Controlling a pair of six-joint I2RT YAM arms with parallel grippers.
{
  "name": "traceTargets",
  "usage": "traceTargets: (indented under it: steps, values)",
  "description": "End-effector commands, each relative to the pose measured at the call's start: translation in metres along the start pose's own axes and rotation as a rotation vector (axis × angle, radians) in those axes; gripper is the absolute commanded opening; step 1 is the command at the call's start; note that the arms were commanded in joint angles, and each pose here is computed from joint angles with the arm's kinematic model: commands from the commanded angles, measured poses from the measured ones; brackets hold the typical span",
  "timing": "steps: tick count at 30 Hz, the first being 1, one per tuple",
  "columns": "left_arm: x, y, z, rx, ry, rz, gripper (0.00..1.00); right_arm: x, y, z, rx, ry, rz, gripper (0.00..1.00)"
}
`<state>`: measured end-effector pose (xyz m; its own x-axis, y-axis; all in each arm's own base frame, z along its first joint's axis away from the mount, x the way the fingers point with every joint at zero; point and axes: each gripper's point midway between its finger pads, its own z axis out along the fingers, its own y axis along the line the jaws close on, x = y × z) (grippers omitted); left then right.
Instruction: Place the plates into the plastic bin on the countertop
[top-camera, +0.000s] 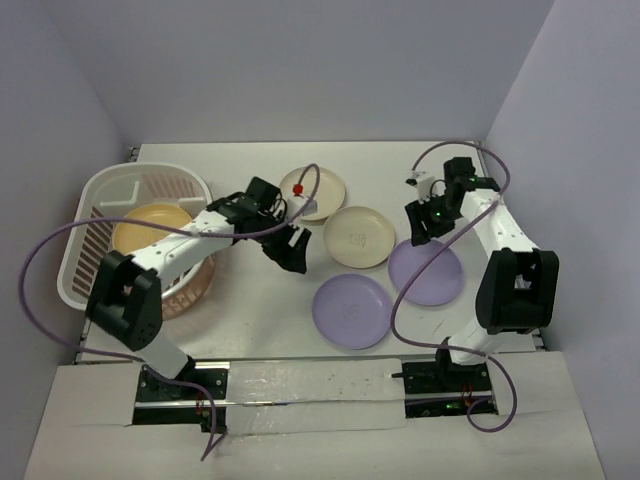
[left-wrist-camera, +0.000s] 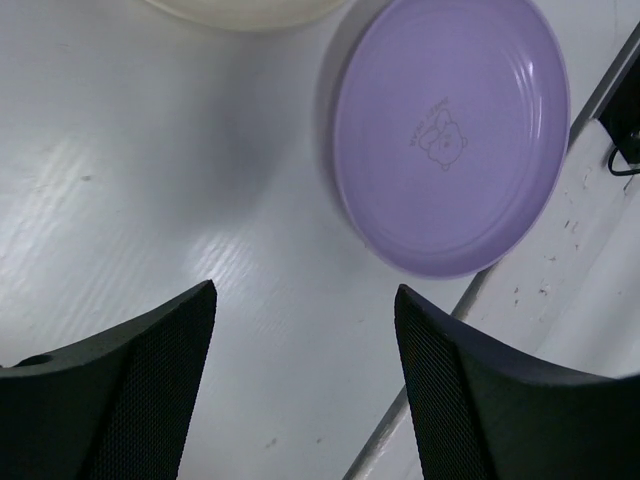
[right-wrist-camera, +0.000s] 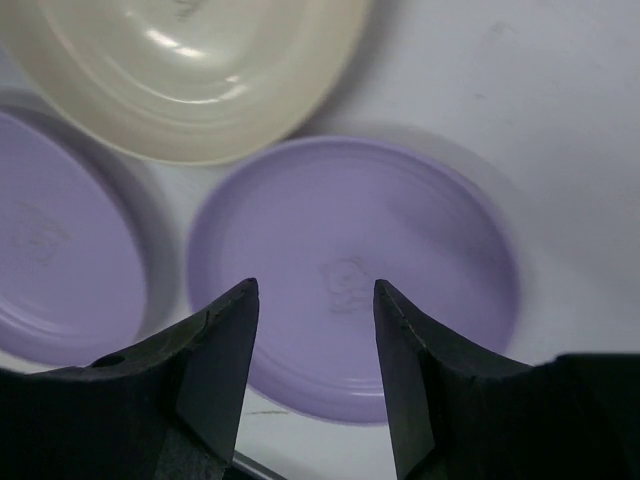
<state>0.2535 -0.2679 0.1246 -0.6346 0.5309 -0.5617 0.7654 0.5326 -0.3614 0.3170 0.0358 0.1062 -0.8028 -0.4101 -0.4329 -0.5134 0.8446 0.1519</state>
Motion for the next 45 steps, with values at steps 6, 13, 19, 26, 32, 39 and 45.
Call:
traceTargets:
  steps: [6,13,19,26,32,39,45]
  values:
    - [0.027,-0.03,0.087,0.109,0.166,-0.006,0.79,0.032,-0.108,-0.019,0.203,0.064,0.034,0.69]
    - [0.038,-0.019,0.109,0.066,0.218,-0.061,0.79,0.039,-0.126,0.0,0.211,0.101,0.015,0.71]
    - [0.045,-0.019,0.117,0.068,0.245,-0.061,0.76,0.054,-0.133,0.025,0.192,0.15,0.011,0.66]
    - [0.049,-0.026,0.123,0.064,0.26,-0.023,0.68,0.054,-0.138,0.032,0.202,0.144,-0.01,0.64]
    - [0.055,-0.032,0.131,0.07,0.28,-0.007,0.6,0.058,-0.134,0.043,0.17,0.162,-0.019,0.58]
    - [0.057,-0.031,0.13,0.06,0.283,-0.004,0.46,0.073,-0.117,0.059,0.095,0.203,-0.024,0.49]
    - [0.051,-0.038,0.116,0.074,0.261,0.015,0.19,0.078,-0.109,0.059,0.053,0.224,-0.025,0.2]
